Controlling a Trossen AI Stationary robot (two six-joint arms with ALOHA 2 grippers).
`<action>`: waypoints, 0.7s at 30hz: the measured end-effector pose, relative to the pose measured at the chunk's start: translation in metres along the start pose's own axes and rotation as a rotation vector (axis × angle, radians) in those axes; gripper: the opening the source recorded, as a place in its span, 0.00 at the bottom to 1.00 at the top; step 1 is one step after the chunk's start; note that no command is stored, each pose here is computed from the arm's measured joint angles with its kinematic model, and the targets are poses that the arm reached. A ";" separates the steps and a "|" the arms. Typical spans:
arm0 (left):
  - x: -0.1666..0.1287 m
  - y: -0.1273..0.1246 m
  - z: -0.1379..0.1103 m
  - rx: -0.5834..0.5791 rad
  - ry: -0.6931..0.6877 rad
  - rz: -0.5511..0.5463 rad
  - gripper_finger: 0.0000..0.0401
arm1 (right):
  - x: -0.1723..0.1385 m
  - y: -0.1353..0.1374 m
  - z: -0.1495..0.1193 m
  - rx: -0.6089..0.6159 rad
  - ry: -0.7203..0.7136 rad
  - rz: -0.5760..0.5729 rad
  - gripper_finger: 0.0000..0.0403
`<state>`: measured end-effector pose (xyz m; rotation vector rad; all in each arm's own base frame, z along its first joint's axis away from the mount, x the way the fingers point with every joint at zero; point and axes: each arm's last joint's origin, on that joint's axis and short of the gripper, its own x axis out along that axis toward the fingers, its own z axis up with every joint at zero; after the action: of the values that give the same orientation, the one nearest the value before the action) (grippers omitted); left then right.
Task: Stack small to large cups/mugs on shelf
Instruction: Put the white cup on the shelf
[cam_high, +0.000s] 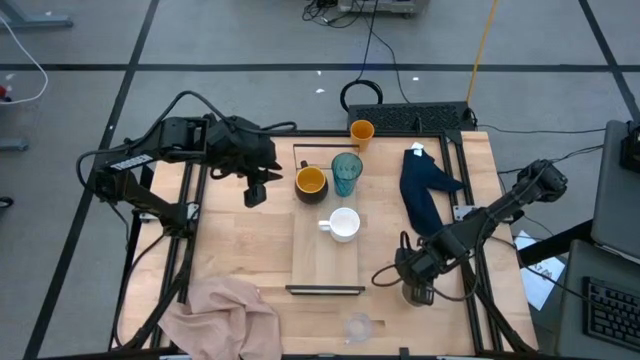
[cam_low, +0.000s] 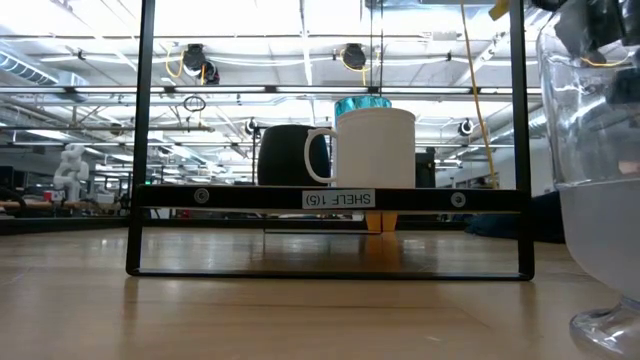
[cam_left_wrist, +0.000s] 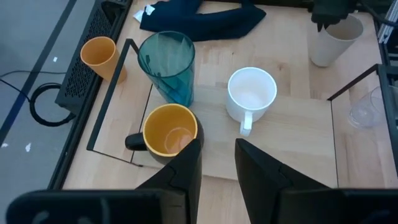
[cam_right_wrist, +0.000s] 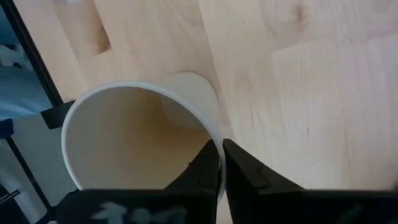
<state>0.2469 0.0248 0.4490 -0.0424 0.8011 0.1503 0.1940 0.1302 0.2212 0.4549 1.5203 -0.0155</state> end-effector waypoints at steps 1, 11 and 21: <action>0.000 0.000 0.000 0.001 0.000 0.000 0.25 | -0.002 -0.001 0.000 0.003 -0.006 0.006 0.01; 0.000 0.001 -0.001 0.008 0.006 0.027 0.25 | -0.051 -0.026 -0.011 0.126 -0.146 0.107 0.00; 0.000 -0.003 -0.001 -0.054 0.017 -0.089 0.25 | -0.096 -0.048 -0.010 0.226 -0.430 0.318 0.00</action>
<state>0.2463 0.0222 0.4482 -0.1306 0.8103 0.0873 0.1637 0.0633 0.3005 0.8157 1.0158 -0.0347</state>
